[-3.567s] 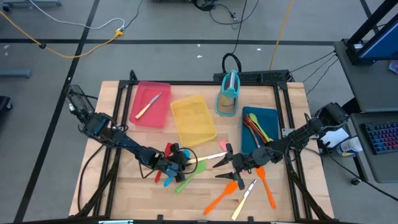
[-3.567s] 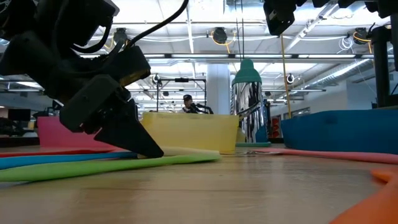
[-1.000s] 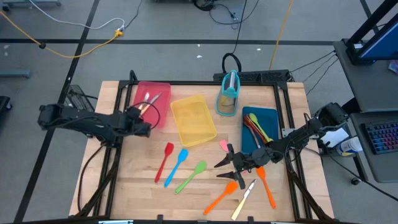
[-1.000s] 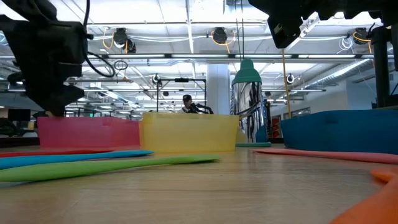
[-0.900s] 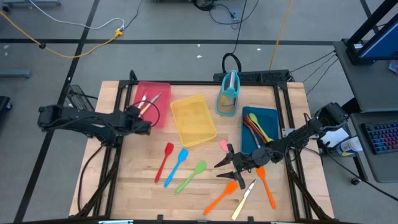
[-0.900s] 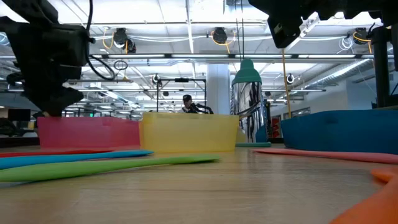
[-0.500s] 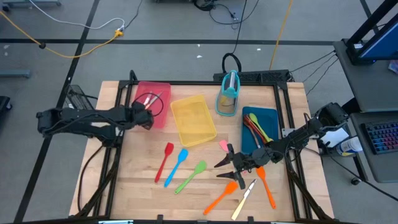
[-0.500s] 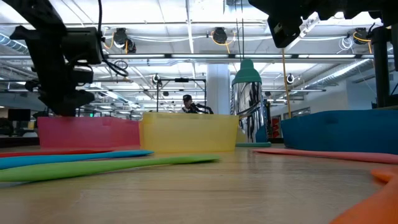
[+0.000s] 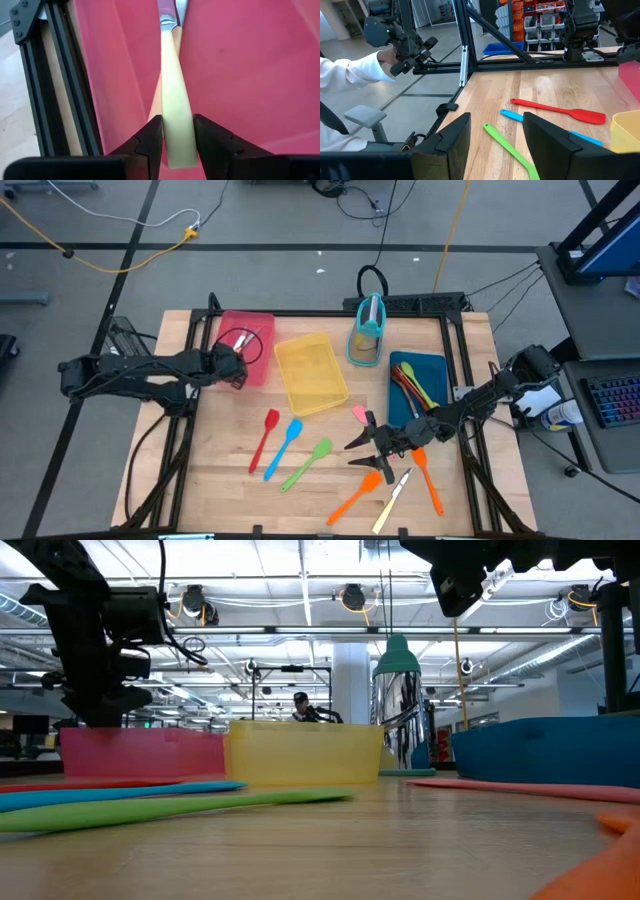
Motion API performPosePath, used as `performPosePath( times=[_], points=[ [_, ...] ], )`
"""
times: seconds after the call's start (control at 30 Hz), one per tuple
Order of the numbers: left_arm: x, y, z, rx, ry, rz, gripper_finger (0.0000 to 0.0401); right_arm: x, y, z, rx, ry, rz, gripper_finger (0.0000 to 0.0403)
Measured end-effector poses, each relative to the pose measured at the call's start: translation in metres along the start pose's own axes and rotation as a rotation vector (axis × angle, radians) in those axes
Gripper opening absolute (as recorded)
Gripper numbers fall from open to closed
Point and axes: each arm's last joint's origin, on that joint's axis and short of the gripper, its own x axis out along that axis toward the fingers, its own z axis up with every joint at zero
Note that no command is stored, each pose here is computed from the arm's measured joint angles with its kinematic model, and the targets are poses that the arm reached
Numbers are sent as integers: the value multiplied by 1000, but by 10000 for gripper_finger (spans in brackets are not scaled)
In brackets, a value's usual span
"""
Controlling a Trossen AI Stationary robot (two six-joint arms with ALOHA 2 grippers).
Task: Pick & Place Kitchen Items
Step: Put the top yellow knife into the red bin
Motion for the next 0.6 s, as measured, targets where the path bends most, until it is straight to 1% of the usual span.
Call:
performPosePath(
  times=[0.33, 0.5, 0.6],
  points=[
    [0, 0, 0, 3, 2, -2, 113, 0, 0, 0, 0, 1, 2, 173],
    [0, 0, 0, 65, 0, -4, 113, 0, 0, 0, 0, 1, 3, 173],
    [0, 0, 0, 70, -3, -6, 113, 0, 0, 0, 0, 1, 3, 173]
  ],
)
